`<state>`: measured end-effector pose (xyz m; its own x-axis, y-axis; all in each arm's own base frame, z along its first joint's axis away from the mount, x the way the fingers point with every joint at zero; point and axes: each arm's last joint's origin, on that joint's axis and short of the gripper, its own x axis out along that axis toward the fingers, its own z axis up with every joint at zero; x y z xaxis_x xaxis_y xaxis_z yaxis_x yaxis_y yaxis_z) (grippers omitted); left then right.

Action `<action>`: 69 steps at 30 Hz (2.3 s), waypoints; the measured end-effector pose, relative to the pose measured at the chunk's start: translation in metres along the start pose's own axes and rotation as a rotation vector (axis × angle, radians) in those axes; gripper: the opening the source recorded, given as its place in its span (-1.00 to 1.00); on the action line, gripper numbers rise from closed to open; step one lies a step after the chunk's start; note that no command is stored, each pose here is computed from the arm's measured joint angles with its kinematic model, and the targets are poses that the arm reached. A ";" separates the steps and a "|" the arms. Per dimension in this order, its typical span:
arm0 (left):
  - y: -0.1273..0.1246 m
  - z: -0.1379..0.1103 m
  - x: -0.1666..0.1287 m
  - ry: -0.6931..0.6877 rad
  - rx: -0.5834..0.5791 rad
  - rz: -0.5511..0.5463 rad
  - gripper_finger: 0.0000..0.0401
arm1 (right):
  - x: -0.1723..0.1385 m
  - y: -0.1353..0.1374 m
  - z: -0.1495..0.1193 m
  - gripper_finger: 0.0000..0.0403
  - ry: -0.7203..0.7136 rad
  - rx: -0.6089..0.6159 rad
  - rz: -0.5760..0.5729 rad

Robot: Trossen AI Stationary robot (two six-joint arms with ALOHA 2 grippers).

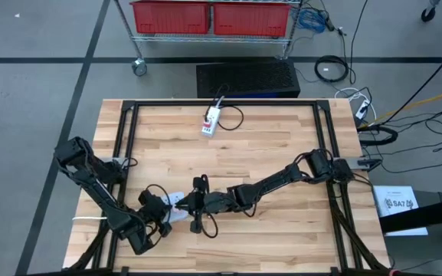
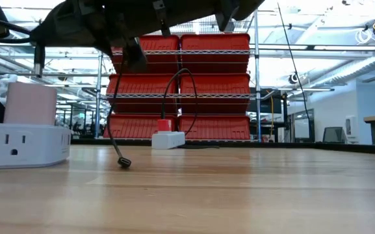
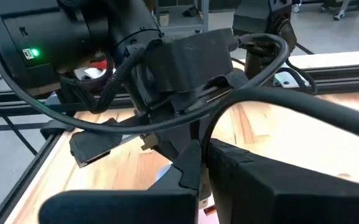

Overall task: Insert USB
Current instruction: Insert the black charger cable into the light pink charger adapter

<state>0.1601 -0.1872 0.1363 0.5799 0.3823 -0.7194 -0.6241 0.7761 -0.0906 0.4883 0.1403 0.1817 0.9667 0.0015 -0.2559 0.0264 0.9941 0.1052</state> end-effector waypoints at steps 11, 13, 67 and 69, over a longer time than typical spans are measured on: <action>0.000 0.000 0.000 -0.001 -0.002 -0.001 -0.99 | 0.008 -0.002 -0.013 -1.00 -0.005 0.002 -0.034; 0.000 0.000 0.000 -0.001 -0.002 -0.001 -0.99 | 0.008 -0.003 -0.014 -1.00 -0.005 -0.004 -0.036; -0.001 0.000 0.000 -0.001 -0.009 -0.007 -0.99 | 0.011 -0.022 -0.028 -1.00 0.197 0.029 -0.016; -0.001 0.000 0.000 -0.001 -0.009 -0.007 -0.99 | 0.011 -0.022 -0.028 -1.00 0.200 0.030 -0.005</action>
<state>0.1609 -0.1877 0.1362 0.5852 0.3774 -0.7177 -0.6243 0.7745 -0.1017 0.4909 0.1211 0.1498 0.8967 0.0209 -0.4421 0.0418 0.9904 0.1316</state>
